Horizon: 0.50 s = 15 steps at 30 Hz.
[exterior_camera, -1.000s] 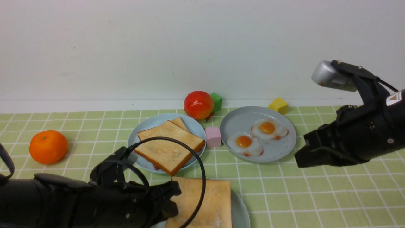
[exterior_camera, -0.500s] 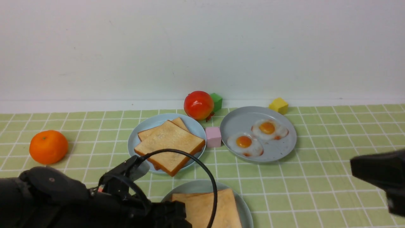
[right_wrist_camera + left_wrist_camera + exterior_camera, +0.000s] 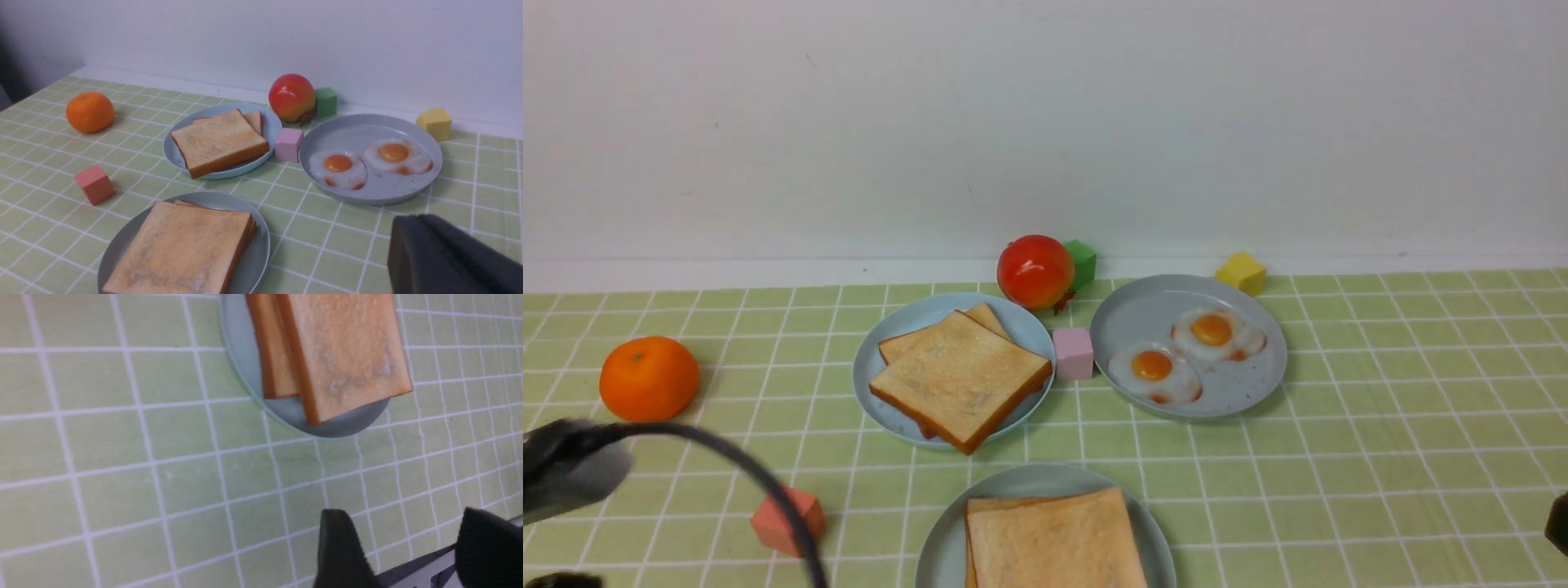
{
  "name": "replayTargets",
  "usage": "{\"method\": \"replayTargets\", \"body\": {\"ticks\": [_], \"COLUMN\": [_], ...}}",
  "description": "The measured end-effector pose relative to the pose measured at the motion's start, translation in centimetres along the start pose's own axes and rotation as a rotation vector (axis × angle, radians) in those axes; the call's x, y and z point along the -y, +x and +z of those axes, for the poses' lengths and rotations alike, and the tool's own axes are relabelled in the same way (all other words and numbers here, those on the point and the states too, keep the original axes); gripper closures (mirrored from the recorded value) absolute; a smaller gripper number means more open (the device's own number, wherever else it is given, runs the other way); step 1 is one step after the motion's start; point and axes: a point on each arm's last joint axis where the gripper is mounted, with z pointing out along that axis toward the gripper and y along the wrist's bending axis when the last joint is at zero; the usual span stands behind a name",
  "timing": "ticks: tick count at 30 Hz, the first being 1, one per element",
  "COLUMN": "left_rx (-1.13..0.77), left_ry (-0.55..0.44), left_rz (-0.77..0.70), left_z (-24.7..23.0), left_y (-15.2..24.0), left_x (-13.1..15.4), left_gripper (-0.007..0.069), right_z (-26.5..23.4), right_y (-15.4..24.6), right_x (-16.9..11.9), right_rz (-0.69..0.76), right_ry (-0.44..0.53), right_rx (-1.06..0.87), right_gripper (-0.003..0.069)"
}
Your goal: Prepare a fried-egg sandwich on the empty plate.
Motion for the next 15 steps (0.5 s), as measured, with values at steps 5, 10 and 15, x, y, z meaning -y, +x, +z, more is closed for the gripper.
{"method": "replayTargets", "body": {"ticks": [5, 10, 15], "left_rx": [0.092, 0.266, 0.383], "left_ry": [0.042, 0.159, 0.234], "left_rz": [-0.01, 0.011, 0.013], "left_z": [-4.1, -6.3, -7.1], "left_y": [2.9, 3.6, 3.1], "left_x": [-1.0, -1.0, -0.6], "left_gripper": [0.0533, 0.0638, 0.0638], "right_z": [0.3, 0.4, 0.4], "right_y": [1.4, 1.9, 2.0], "right_x": [0.1, 0.0, 0.0], "right_rz": [0.007, 0.009, 0.01], "right_ry": [-0.001, -0.011, -0.017], "right_rx": [-0.043, -0.073, -0.087], "right_gripper": [0.0662, 0.0662, 0.0659]}}
